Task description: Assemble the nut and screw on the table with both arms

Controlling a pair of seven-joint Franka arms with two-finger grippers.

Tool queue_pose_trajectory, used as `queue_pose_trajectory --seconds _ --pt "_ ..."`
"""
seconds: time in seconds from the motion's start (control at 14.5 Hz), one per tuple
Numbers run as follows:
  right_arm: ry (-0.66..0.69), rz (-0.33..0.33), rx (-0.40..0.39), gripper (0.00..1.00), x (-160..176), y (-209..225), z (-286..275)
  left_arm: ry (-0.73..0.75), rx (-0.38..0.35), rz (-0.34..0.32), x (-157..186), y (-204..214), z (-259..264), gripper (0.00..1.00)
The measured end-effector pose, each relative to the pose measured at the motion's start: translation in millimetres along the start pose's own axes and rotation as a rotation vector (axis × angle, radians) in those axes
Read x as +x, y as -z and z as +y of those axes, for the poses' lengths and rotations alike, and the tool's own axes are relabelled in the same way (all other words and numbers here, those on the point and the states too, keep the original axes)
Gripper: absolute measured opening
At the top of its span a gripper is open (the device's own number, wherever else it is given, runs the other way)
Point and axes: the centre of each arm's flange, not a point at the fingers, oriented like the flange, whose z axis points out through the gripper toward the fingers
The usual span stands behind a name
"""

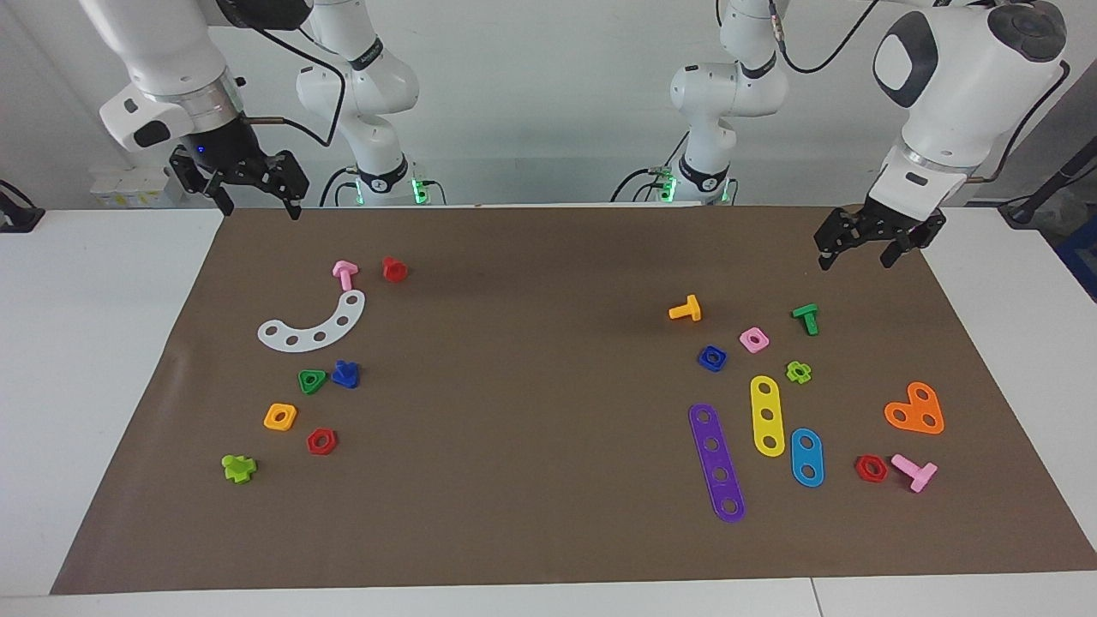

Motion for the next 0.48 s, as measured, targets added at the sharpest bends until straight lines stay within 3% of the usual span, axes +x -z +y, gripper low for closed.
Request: queue_pose_trajectory --seconds 0.21,0.48 --pt "-0.001 -0.003 0.000 1.00 1.2 -5.5 1.4 0.000 0.000 0.000 0.0 0.0 0.0 1.00" --pt "0.037 0.056 0.004 1.00 18.2 -44.6 14.6 0.000 0.000 0.000 0.0 0.0 0.0 1.00"
